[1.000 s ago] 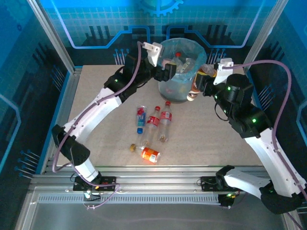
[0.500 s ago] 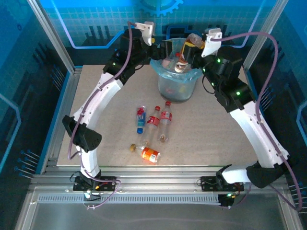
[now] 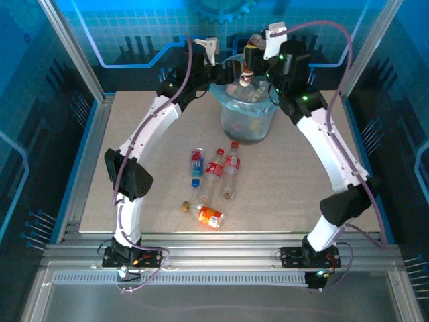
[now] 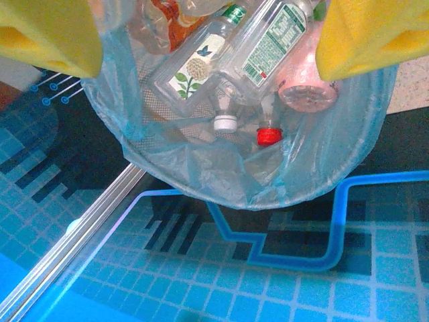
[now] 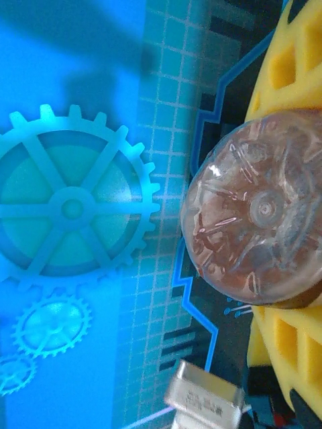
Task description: Put the plastic bottles in the bin
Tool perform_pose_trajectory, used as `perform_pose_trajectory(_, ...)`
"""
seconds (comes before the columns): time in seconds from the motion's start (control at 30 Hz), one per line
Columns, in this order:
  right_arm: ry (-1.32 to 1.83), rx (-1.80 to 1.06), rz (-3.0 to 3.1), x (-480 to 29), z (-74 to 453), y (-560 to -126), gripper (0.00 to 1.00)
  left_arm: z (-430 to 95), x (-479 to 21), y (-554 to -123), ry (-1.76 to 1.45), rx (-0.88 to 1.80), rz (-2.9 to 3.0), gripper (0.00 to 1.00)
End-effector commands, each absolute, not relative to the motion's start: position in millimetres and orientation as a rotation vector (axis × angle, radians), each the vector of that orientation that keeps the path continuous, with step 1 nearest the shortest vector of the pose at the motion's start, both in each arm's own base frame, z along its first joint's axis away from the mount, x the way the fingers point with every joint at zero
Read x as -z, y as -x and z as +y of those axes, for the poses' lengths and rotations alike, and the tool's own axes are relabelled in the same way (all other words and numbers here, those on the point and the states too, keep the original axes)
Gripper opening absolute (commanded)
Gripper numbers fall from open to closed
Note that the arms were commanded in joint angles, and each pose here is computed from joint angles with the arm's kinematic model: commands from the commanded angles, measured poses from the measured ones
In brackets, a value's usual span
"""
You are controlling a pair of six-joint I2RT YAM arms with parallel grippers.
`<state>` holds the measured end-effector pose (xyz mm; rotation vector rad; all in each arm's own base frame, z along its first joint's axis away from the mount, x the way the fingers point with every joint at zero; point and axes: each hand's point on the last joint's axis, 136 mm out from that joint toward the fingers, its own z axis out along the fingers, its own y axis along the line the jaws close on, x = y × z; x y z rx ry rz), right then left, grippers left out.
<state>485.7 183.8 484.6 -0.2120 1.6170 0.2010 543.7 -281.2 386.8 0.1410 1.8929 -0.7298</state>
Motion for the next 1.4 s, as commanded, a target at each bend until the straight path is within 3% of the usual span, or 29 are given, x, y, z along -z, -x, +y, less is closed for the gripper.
perform_pose_trajectory(0.0,0.226,-0.139,1.658,-477,179,-501,0.46,-281,-399,-541,-0.14,0.789,1.883,0.84)
perform_pose_trajectory(0.37,0.264,-0.129,1.821,-427,190,-536,0.47,-273,-386,-542,-0.107,0.797,1.941,0.83)
perform_pose_trajectory(1.03,0.415,-0.055,1.948,-385,206,-550,0.5,-261,-375,-538,-0.055,0.784,1.982,0.82)
perform_pose_trajectory(1.37,0.371,-0.27,2.056,-355,226,-544,0.5,-254,-367,-530,-0.027,0.765,2.022,0.81)
